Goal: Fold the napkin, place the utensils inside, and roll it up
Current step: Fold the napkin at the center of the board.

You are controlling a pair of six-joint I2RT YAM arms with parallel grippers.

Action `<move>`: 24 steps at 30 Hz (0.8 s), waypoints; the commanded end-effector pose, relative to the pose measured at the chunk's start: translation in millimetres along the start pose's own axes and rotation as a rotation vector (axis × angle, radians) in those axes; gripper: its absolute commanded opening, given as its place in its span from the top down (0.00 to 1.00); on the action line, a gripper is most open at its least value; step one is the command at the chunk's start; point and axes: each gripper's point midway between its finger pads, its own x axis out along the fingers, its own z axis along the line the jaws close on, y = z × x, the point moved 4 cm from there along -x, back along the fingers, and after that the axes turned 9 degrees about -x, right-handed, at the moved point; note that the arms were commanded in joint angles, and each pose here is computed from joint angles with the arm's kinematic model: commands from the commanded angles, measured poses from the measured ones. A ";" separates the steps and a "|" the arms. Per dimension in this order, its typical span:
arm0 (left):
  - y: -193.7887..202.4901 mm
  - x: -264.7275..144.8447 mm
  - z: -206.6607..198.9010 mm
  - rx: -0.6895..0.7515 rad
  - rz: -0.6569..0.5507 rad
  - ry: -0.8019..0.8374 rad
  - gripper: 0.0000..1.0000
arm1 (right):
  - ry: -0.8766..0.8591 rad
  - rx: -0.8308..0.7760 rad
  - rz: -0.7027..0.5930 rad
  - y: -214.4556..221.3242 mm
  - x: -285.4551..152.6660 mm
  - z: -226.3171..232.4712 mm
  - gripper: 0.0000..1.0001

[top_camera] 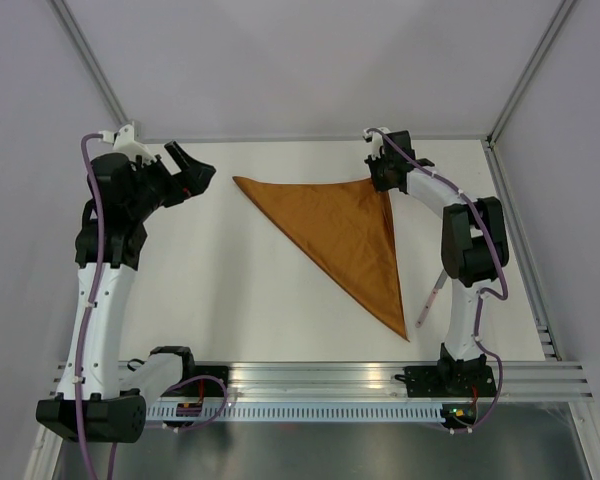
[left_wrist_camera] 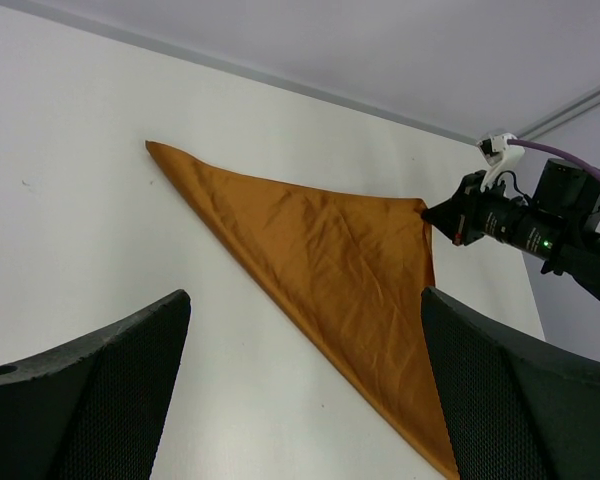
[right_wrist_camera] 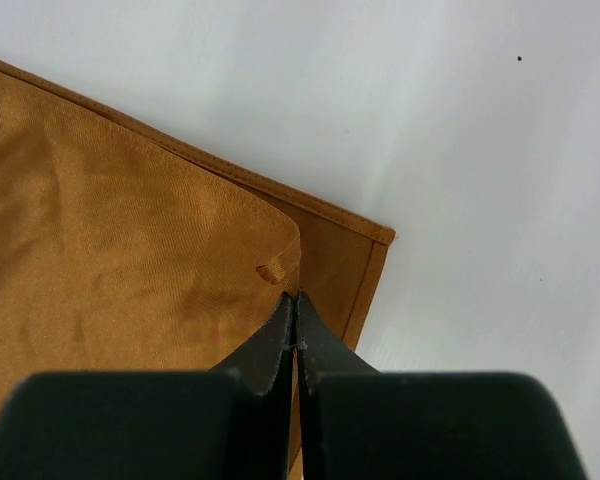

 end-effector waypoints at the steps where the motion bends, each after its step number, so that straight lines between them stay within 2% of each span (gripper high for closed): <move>1: -1.4 2.4 -4.4 -0.037 -0.007 0.030 0.00 | 0.034 0.014 -0.023 -10.3 4.6 -9.2 1.00; 9: 3.4 5.0 0.1 -0.035 0.003 0.023 0.00 | 0.060 0.019 0.001 -3.3 13.7 -14.6 0.98; 10: 5.3 5.6 1.6 -0.034 0.007 0.022 0.00 | 0.075 0.025 0.002 -3.6 14.2 -17.3 0.95; 11: 6.0 5.0 1.2 -0.032 0.009 0.026 0.00 | 0.083 0.029 0.008 -2.2 16.3 -18.8 0.82; 13: 9.4 5.9 3.7 -0.028 0.014 0.026 0.00 | 0.108 0.047 0.002 -6.1 15.8 -26.2 0.63; 14: 8.5 4.5 2.4 -0.023 0.005 0.035 0.00 | 0.121 0.053 0.014 -4.8 16.2 -29.3 0.48; 16: 14.2 4.6 6.1 -0.026 0.010 0.033 0.00 | 0.141 0.083 0.001 -14.0 11.3 -39.9 0.37; 20: 24.0 4.6 9.4 -0.045 0.011 0.054 0.00 | 0.160 0.143 0.044 -12.2 -20.9 -56.0 0.32; 22: 29.5 5.0 9.6 -0.063 0.013 0.075 0.00 | 0.137 0.163 0.117 14.1 -35.1 -57.4 0.32; 23: 31.4 4.4 9.3 -0.074 0.014 0.083 0.00 | 0.138 0.158 0.108 13.5 -53.8 -59.9 0.33; 24: 31.9 1.8 7.1 -0.076 0.009 0.099 0.00 | 0.116 0.146 0.171 39.6 -58.5 -52.7 0.33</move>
